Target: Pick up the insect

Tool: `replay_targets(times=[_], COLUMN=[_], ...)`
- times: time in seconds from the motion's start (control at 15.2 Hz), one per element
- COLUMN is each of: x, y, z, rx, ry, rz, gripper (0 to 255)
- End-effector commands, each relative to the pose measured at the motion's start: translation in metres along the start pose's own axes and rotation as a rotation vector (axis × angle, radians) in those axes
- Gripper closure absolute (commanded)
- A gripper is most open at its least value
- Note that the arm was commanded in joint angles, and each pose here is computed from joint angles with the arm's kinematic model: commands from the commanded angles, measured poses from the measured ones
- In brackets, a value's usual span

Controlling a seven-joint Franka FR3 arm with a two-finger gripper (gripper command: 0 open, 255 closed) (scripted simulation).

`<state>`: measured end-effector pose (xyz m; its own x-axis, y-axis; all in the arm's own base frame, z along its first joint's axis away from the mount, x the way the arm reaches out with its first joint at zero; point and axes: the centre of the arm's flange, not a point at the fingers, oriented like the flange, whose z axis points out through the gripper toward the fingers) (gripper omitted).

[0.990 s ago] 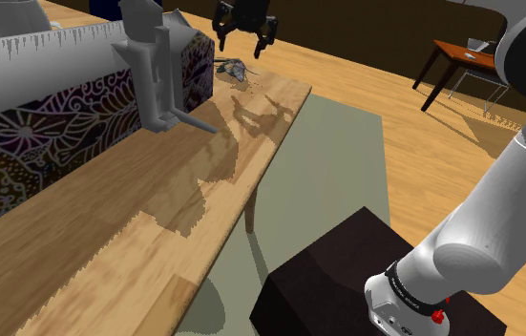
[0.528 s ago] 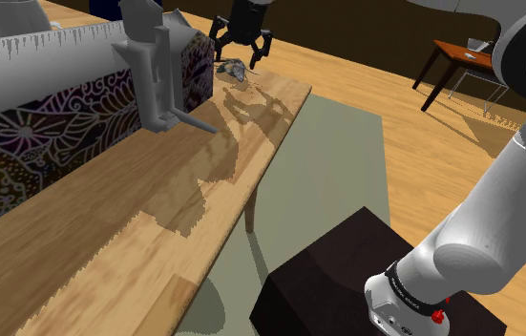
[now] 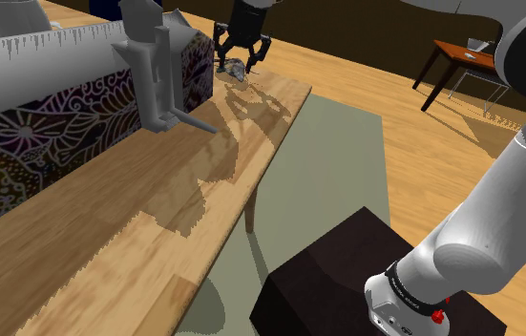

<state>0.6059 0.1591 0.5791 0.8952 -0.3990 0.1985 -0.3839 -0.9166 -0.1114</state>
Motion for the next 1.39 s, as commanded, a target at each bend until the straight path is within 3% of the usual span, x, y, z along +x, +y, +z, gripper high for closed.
replay_targets(times=[0.0, 0.2, 1.32], x=[0.000, 0.000, 0.016], y=[0.000, 0.000, -0.009], z=[0.001, 0.000, -0.077], rx=[-0.001, -0.001, -0.001], ry=[-0.001, -0.001, -0.001], rz=[0.000, 0.000, 0.000], gripper=[255, 255, 255])
